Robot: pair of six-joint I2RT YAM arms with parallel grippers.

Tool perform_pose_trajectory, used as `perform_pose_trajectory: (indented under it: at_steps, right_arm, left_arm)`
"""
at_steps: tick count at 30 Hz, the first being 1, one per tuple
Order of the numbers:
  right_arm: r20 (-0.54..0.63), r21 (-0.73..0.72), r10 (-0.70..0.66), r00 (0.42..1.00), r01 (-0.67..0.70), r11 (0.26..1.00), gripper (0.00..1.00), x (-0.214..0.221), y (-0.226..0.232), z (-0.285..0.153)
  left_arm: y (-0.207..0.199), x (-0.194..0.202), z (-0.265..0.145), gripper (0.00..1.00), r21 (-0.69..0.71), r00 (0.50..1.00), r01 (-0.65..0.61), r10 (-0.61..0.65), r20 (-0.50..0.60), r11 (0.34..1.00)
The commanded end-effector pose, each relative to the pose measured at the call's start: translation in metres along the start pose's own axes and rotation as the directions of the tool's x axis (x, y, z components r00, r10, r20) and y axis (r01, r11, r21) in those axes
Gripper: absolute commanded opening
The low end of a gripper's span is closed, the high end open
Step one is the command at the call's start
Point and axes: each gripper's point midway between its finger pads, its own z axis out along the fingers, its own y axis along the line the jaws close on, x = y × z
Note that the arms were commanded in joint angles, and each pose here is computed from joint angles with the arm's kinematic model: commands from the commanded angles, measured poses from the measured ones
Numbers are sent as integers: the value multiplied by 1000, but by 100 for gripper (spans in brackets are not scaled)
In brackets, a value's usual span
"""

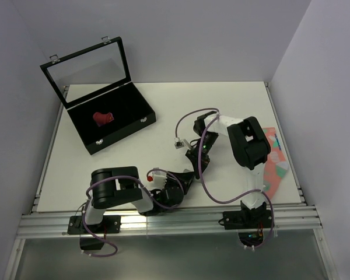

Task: Roll the socks
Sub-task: Pick up the sock at the center of the board.

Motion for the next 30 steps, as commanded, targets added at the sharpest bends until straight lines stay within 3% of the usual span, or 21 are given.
perform_pose_trajectory:
  at_steps: [1,12,18,30]
  right_arm:
    - [128,-154,-23,992,43,987,20,-33,72,-9]
    - [124,-145,-71,990,89,985,21,-39,95,-8]
    - [140,-124,-101,985,118,985,20,-47,107,-11]
    - [144,-98,-155,977,170,981,20,-61,124,-12]
  left_arm:
    - [2,10,-2,46,-38,998,2,-5,-58,999]
    - [-7,3,-4,41,-15,999,-7,7,-38,1000]
    - [-16,3,-7,48,-11,999,-26,25,-35,1000]
    - [-19,5,-9,50,-26,999,9,-10,-45,1000]
